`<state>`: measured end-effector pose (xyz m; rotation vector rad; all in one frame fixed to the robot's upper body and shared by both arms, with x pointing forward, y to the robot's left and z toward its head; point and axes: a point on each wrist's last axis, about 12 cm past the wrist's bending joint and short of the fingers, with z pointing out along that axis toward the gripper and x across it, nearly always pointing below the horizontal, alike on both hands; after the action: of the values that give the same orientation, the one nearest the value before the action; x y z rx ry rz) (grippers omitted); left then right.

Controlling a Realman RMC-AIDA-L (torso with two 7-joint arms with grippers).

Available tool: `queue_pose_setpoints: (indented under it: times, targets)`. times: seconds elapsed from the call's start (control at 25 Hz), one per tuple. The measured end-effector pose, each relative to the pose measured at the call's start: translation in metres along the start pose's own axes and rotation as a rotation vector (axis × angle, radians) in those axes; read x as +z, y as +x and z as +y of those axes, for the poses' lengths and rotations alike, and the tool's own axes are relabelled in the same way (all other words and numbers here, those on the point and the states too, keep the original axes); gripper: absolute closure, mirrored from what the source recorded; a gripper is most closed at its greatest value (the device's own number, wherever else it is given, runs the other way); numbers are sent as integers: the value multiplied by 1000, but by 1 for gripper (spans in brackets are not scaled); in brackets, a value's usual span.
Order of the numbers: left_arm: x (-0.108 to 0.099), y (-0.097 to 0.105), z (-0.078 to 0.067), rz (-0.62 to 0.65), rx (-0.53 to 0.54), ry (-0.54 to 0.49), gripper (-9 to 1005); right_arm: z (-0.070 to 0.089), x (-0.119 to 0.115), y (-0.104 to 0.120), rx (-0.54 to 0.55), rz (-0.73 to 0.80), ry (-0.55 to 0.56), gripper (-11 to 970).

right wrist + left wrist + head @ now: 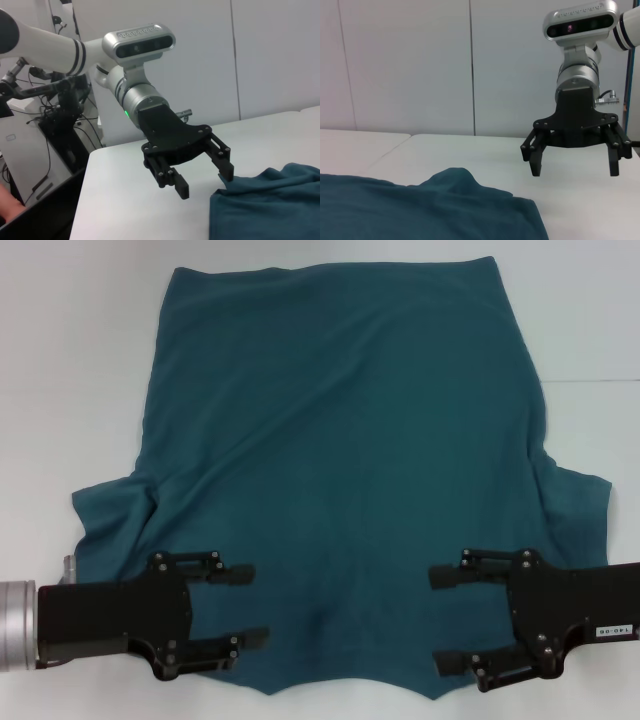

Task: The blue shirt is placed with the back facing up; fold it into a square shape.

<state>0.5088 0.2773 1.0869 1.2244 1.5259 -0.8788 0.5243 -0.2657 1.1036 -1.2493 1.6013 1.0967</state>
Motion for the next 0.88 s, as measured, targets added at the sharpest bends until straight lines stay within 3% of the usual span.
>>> queue_pose_setpoints:
  times: [0.68, 0.88]
  targets:
    - [3, -4, 4, 4, -15, 16, 347, 0, 3, -2, 16, 8, -18, 15]
    - [3, -5, 7, 12, -17, 5, 346, -1, 5, -1, 25, -26, 25, 15]
